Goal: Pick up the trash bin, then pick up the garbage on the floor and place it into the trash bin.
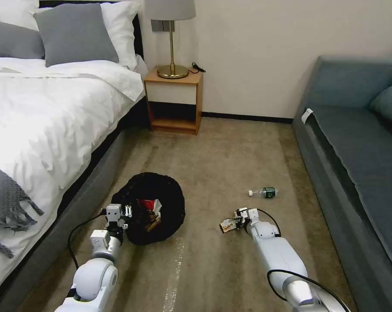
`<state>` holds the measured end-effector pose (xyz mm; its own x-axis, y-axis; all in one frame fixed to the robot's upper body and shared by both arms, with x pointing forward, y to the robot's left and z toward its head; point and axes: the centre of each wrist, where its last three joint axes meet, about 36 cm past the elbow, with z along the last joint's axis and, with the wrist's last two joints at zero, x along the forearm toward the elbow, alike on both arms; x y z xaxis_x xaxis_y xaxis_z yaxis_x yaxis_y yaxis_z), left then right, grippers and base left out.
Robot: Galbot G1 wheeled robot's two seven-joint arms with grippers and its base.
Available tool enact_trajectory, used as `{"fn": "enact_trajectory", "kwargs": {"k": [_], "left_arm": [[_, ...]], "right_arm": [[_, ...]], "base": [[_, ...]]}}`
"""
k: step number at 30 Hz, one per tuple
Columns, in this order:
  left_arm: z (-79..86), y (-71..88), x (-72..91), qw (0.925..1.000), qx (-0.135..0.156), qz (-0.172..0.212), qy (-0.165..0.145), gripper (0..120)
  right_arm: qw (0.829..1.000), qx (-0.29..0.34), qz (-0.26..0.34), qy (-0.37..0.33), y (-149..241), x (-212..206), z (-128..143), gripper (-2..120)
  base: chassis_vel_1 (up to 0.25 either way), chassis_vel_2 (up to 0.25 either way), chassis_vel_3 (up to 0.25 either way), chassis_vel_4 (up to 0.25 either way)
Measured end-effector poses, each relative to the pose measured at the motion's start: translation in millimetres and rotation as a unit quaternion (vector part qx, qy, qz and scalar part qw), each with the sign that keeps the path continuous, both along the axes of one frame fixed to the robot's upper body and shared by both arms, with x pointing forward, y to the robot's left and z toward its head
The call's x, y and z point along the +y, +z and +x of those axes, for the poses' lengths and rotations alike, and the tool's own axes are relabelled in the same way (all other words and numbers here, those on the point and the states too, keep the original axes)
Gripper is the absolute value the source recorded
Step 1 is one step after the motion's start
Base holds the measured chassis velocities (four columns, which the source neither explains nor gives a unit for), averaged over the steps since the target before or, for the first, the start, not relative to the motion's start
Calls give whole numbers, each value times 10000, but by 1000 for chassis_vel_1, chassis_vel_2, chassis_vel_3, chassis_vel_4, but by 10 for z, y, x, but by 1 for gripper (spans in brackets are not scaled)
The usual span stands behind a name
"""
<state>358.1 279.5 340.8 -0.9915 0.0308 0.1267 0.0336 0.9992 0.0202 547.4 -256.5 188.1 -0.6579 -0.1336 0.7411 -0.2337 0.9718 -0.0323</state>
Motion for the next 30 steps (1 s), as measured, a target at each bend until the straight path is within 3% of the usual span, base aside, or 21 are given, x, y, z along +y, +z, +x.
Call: {"fn": "enact_trajectory", "kwargs": {"k": [18,30], "left_arm": [[-41,12,-54,10000,-12,4,-18,5],[-10,4,-81,10000,9,-1,-46,5]], "right_arm": [[9975,-609,363,42,474,35,22,0],[9887,-1127,910,384,1027,308,-285,0]], "base": [[0,0,0,0],[0,0,0,0]]}}
